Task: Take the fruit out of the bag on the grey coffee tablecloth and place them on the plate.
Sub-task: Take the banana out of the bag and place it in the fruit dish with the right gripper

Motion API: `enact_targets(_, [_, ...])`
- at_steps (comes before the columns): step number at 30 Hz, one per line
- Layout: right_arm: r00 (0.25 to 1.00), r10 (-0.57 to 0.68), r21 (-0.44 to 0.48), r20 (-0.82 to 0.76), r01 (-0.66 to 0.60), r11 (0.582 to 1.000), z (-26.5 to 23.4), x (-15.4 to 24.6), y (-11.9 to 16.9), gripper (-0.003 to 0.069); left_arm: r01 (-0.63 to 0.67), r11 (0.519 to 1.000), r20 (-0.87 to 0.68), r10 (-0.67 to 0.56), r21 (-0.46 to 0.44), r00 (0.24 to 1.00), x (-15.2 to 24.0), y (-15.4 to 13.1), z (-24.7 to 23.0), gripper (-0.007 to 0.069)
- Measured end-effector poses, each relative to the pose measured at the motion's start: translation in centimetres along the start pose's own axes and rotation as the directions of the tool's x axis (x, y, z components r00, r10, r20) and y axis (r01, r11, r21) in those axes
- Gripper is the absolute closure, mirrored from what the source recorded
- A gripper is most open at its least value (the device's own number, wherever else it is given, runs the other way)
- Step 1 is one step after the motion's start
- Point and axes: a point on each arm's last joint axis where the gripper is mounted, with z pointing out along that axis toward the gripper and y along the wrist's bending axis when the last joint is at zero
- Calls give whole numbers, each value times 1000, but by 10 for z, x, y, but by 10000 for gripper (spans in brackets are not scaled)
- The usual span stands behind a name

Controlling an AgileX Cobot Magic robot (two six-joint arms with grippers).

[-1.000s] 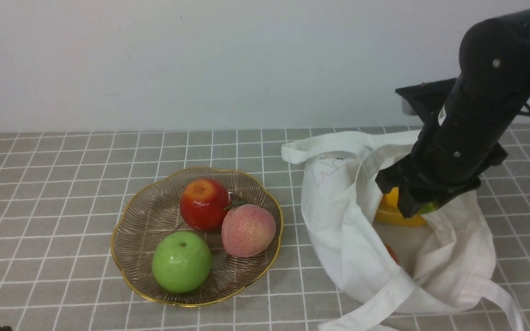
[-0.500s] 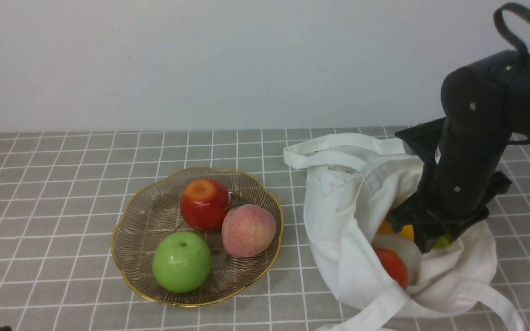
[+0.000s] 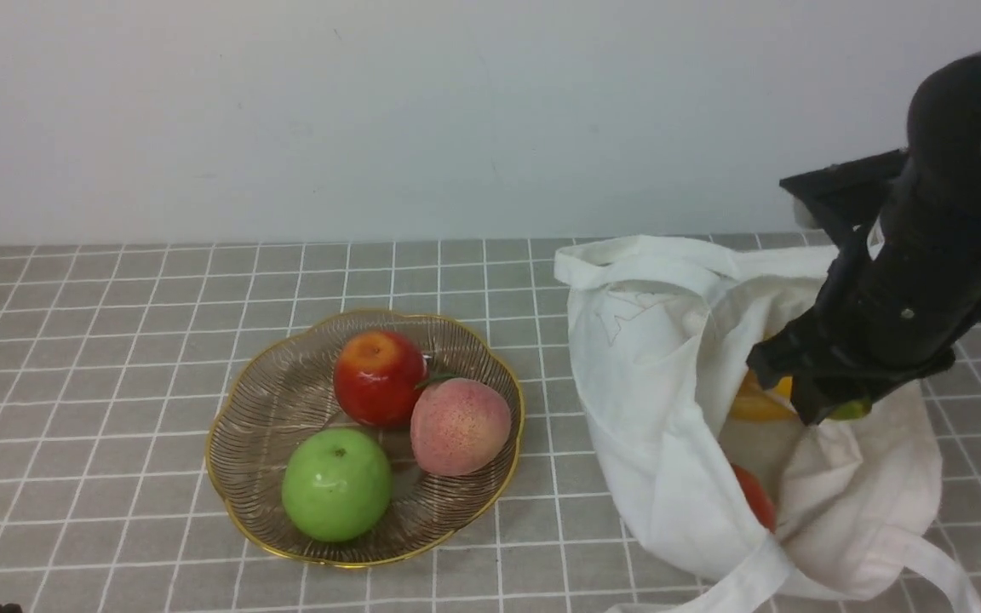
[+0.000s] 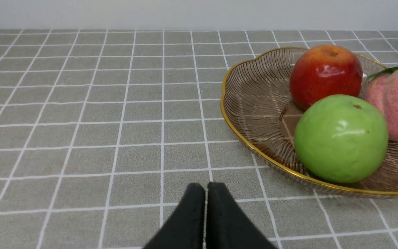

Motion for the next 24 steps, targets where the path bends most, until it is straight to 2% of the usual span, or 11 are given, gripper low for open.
enact_targets(9, [994,-13,6,-108,14,1000,23,29,0,377,0,1000,0,0,0,1000,0,0,0,633])
enact_targets(18, [1000,-9,15,24,8,1000,-20,48,-6,377,0,1000,0,0,0,1000,0,0,0,633])
enact_targets(24, [999,-17,49,35,15,999,-25,50,-11,377,0,1000,0,0,0,1000,0,0,0,633])
